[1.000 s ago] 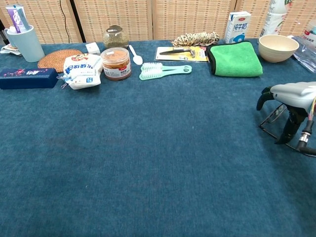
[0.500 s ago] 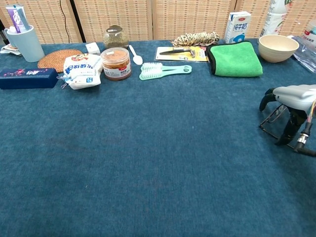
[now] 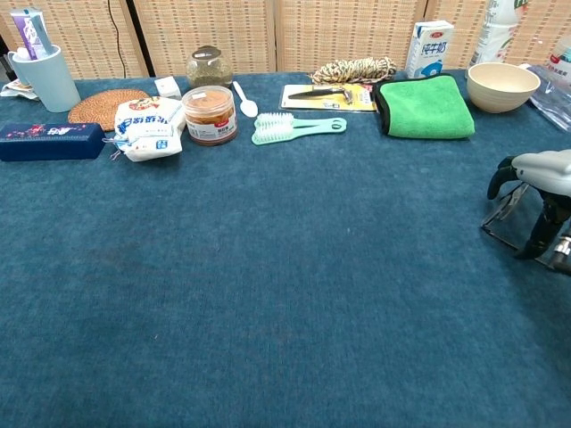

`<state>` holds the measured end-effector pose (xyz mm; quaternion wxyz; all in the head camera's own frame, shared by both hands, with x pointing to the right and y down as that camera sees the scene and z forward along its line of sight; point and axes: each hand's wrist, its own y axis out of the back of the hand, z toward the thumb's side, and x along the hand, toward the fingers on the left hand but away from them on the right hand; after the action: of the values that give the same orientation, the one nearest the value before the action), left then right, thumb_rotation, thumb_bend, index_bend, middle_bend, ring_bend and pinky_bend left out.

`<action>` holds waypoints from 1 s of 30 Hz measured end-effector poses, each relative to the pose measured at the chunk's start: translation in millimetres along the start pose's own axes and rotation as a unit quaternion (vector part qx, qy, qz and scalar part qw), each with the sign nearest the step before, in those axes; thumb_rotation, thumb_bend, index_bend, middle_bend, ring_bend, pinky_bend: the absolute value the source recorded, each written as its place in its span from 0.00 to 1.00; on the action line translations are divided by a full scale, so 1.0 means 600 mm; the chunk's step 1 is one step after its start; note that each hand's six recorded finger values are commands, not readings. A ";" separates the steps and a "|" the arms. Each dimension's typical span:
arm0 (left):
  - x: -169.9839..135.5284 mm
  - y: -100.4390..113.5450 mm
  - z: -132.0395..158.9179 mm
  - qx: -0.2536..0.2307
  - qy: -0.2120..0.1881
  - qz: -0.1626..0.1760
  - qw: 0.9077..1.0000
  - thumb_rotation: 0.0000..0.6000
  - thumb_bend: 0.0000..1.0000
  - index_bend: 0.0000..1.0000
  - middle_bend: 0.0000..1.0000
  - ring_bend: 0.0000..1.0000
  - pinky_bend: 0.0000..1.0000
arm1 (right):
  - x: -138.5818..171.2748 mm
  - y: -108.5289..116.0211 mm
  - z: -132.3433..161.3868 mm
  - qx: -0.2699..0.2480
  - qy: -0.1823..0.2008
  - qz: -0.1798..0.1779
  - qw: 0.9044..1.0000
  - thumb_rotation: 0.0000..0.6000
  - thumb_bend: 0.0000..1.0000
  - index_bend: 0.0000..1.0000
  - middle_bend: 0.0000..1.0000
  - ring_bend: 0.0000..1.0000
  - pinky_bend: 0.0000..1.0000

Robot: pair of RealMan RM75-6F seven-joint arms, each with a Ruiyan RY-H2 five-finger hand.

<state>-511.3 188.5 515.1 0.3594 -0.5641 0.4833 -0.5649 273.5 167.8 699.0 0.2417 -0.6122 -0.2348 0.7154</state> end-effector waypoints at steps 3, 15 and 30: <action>-0.001 0.000 0.000 0.000 0.000 0.000 1.000 0.99 0.38 0.20 0.09 0.02 0.00 | 0.001 -0.001 -0.001 0.001 0.001 0.001 1.000 1.00 0.19 0.26 0.00 0.00 0.00; -0.001 0.003 -0.001 -0.001 0.000 0.003 1.000 0.98 0.38 0.20 0.09 0.02 0.00 | -0.002 0.003 -0.003 0.004 0.001 0.000 1.000 1.00 0.19 0.36 0.05 0.00 0.00; -0.004 0.004 -0.007 0.002 0.006 0.003 1.000 0.99 0.38 0.20 0.09 0.01 0.00 | -0.014 0.015 0.002 0.010 0.011 -0.013 1.000 1.00 0.19 0.53 0.15 0.05 0.00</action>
<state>-515.7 190.8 512.6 0.3591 -0.5586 0.4862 -0.5680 272.9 155.6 699.8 0.2593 -0.6149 -0.2330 0.7074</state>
